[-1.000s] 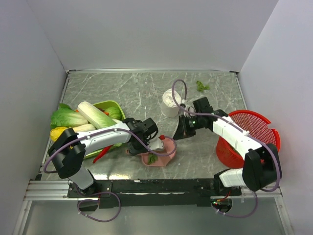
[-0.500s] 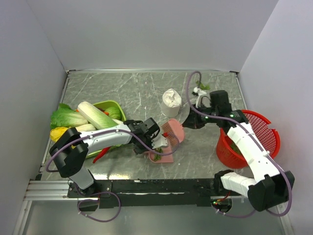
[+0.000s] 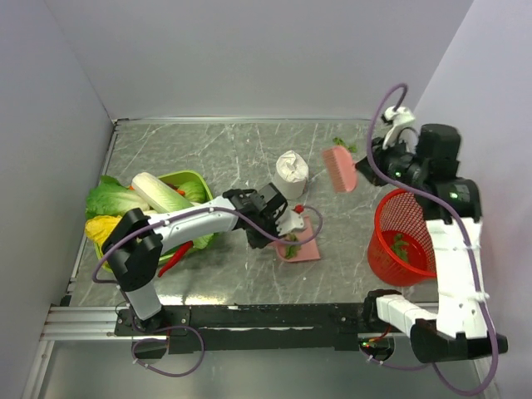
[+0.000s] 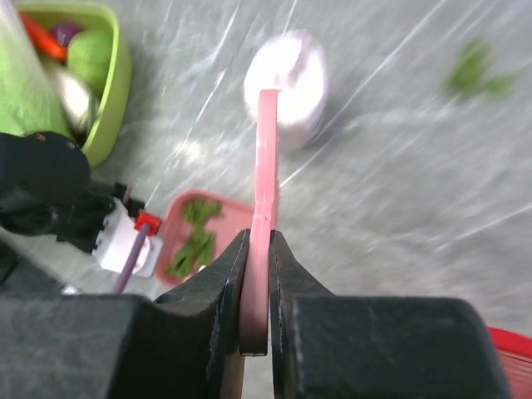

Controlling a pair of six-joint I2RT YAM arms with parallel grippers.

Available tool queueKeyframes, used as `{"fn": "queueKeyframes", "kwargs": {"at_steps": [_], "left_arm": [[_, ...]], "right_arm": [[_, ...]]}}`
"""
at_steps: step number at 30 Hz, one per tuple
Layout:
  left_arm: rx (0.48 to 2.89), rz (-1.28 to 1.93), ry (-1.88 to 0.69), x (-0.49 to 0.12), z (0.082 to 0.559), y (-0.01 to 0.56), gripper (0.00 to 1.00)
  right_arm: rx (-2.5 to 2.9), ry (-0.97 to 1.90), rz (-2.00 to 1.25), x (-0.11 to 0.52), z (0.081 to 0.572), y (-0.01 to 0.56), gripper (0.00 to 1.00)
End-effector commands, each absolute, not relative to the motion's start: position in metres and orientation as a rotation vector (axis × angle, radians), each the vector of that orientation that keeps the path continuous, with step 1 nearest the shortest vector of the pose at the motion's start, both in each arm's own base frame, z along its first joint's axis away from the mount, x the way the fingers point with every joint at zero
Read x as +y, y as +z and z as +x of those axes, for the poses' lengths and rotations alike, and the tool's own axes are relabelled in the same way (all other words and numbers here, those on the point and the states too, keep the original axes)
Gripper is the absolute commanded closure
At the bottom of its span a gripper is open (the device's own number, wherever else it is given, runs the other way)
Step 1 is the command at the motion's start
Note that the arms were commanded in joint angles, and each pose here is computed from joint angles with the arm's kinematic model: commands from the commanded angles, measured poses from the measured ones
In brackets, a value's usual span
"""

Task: Sweep away the paper scraps from the table

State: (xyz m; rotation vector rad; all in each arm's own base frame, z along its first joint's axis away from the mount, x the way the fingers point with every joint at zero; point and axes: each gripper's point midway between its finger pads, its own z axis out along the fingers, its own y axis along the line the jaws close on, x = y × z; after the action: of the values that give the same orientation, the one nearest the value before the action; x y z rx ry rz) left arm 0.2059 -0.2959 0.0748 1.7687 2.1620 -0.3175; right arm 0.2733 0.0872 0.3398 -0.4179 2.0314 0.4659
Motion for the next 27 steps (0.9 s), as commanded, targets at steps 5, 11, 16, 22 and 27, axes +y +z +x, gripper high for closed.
{"fn": "queueKeyframes", "kwargs": {"at_steps": [5,11,16,22,27], "left_arm": [[2.058,1.651,-0.582,-0.348,0.204,0.158,0.99],[1.99,1.726,-0.606,-0.344,0.196,0.185,0.99],[1.955,1.681,-0.545,-0.358,0.218,0.219,0.99],[1.925,1.648,-0.506,-0.38,0.241,0.241,0.99],[1.883,1.599,-0.479,-0.394,0.257,0.262,0.99]], "right_arm": [[1.865,-0.039,-0.176,0.007,0.251,0.409,1.0],[1.811,-0.034,-0.057,0.0,0.25,0.425,1.0],[1.746,0.032,0.051,-0.007,0.245,0.458,1.0],[1.733,0.08,0.142,-0.013,0.252,0.452,1.0],[1.735,0.19,0.214,-0.013,0.256,0.456,1.0]]}}
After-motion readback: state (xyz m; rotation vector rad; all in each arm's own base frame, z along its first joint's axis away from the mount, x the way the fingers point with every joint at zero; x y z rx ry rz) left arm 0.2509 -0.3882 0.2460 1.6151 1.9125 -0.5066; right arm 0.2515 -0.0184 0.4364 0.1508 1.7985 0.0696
